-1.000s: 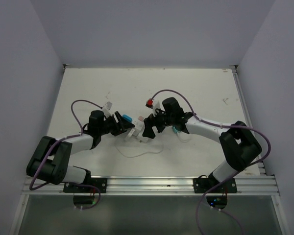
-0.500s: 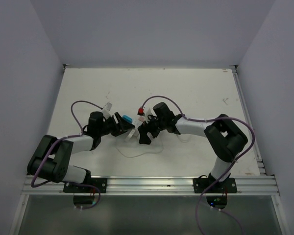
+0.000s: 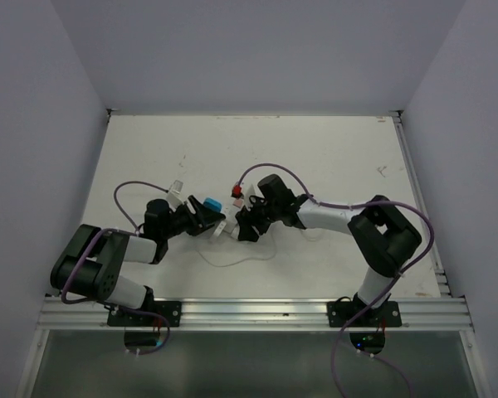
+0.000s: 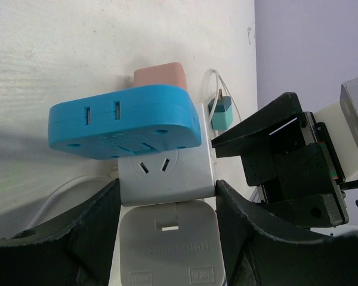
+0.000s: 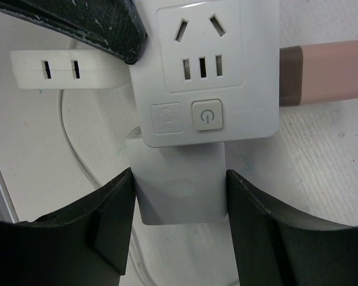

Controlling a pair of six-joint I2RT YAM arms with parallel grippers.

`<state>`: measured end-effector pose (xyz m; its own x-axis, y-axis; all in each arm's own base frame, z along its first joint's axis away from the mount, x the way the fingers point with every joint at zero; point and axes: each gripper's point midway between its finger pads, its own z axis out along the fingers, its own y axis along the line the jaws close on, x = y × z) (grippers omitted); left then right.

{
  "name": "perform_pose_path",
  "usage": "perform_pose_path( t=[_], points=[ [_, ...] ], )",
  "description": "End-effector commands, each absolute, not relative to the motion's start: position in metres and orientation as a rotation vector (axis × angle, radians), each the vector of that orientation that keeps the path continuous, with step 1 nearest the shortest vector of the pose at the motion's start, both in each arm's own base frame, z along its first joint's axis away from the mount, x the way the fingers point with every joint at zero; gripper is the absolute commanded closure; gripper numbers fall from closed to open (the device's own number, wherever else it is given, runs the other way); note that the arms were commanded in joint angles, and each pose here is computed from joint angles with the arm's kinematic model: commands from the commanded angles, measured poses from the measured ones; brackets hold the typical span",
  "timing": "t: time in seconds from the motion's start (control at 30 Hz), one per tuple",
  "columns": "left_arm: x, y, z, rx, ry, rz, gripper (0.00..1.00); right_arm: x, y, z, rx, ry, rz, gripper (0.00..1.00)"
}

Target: Pull the plug off the socket

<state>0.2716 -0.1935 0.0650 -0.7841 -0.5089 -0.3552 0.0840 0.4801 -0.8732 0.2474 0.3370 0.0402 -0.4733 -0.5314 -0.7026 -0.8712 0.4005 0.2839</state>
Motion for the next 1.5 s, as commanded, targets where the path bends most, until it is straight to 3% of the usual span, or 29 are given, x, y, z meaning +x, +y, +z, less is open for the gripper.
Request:
perform_pose_path(
  t=[0.0,0.07,0.83,1.23,1.47],
  points=[
    [0.267,-0.19,0.061,-0.413,2.119,-1.34,1.0,0.256,0.342,0.073,-1.2,2.068,0.824,0.9],
    [0.268,-0.19,0.064,-0.425,2.1,-1.35,1.0,0.255,0.341,0.081,-1.195,2.055,0.811,1.0],
    [0.282,-0.179,0.092,-0.481,1.804,-1.419,1.0,0.237,0.296,0.088,-1.194,2.182,0.637,1.0],
    [0.296,-0.166,0.078,-0.514,1.823,-1.264,1.0,0.224,0.28,0.066,-1.183,2.25,0.608,1.0],
    [0.288,-0.174,0.097,-0.447,1.789,-1.348,1.0,0.225,0.28,0.066,-1.101,2.24,0.62,1.0]
  ],
)
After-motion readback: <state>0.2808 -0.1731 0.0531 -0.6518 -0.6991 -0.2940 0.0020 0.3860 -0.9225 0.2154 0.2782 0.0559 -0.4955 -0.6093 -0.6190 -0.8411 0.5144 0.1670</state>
